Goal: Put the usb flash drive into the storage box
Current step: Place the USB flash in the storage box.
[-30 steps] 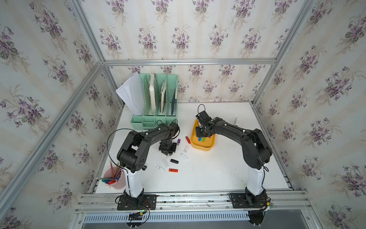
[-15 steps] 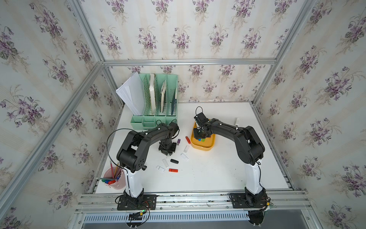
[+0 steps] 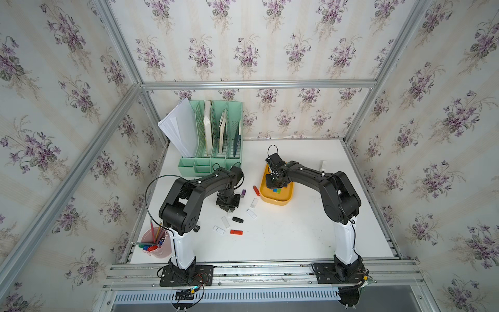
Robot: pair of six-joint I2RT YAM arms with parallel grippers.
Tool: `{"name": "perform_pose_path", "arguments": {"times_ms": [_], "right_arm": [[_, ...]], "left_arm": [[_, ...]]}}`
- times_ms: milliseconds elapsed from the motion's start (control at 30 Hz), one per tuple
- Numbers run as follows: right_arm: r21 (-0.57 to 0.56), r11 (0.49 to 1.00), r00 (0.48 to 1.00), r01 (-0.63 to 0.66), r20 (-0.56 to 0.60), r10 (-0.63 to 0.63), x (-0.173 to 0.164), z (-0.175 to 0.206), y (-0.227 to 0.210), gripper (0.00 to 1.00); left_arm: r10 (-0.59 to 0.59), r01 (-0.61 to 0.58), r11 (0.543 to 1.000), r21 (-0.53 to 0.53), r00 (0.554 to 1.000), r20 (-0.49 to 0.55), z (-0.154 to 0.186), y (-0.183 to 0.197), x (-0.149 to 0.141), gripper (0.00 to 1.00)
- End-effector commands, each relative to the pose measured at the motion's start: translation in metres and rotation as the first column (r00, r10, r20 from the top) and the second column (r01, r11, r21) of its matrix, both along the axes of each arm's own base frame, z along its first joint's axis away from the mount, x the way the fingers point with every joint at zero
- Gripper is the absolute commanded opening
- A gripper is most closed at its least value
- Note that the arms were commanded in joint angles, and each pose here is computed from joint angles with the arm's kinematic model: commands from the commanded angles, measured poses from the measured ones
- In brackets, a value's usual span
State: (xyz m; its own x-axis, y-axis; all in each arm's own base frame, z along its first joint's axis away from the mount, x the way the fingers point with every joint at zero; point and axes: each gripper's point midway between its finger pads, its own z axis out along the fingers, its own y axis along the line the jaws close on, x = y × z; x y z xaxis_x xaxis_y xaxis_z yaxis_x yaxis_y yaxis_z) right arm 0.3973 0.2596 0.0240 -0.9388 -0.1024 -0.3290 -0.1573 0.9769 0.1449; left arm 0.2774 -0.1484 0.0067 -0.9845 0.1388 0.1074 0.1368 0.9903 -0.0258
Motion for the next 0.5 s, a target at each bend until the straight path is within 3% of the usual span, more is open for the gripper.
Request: {"name": "perform_pose_path", "arguments": {"times_ms": [0, 167, 467], "right_arm": [[-0.032, 0.999, 1.000, 0.010, -0.010, -0.010, -0.002, -0.003, -0.006, 0.22], [-0.022, 1.000, 1.000, 0.010, 0.014, -0.010, 0.001, 0.007, -0.005, 0.38], [0.007, 0.999, 0.993, 0.040, 0.113, -0.041, 0.005, 0.059, -0.012, 0.44]], "left_arm": [[-0.011, 0.011, 1.000, 0.012, 1.000, 0.024, -0.009, 0.002, 0.006, 0.27], [-0.014, 0.014, 1.000, 0.009, 0.999, 0.030, -0.005, 0.001, 0.008, 0.27], [-0.019, 0.019, 1.000, -0.005, 0.998, 0.056, 0.015, -0.003, 0.015, 0.26]]}}
